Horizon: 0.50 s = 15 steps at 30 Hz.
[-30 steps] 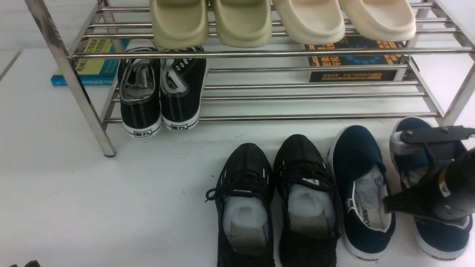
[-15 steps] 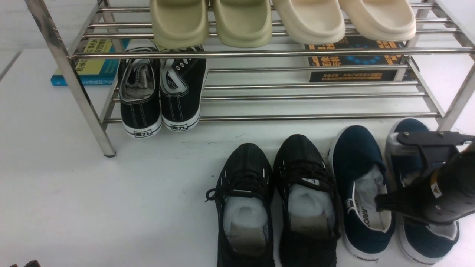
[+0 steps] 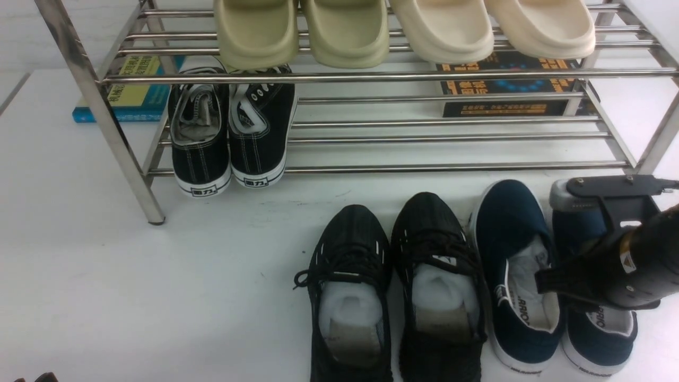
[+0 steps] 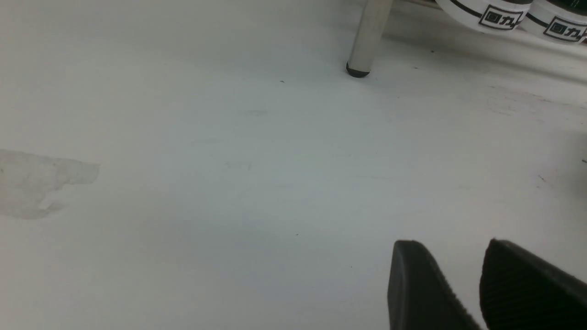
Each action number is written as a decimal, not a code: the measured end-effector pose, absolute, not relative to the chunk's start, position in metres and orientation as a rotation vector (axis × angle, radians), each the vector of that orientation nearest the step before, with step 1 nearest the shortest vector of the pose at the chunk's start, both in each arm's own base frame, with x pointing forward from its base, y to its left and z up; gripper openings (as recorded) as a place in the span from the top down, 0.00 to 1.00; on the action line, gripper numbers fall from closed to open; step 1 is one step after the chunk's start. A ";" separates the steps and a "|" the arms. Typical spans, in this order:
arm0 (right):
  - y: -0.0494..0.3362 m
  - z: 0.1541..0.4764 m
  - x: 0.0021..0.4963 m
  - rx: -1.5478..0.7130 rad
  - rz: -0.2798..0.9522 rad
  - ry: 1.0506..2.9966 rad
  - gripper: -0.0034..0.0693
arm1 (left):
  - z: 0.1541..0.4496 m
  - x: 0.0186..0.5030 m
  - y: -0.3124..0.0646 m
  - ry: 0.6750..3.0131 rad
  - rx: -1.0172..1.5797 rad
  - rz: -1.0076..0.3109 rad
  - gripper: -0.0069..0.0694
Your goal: Take the shoes off the shelf with your hand on the white table.
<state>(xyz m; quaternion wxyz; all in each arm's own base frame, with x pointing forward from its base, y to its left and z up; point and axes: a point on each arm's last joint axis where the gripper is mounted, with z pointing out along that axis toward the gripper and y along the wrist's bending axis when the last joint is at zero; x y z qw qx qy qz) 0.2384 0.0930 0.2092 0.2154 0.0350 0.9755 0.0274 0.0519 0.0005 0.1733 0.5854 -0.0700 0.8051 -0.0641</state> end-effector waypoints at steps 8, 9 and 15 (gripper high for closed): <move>0.078 0.272 0.211 0.141 0.093 2.614 0.47 | 0.173 0.052 0.001 1.878 -0.163 -0.149 0.59; 0.075 0.280 0.206 0.136 0.090 2.608 0.47 | 0.173 0.052 0.001 1.878 -0.163 -0.149 0.59; 0.049 0.345 0.152 -0.003 0.070 2.520 0.52 | 0.173 0.052 0.001 1.878 -0.163 -0.149 0.59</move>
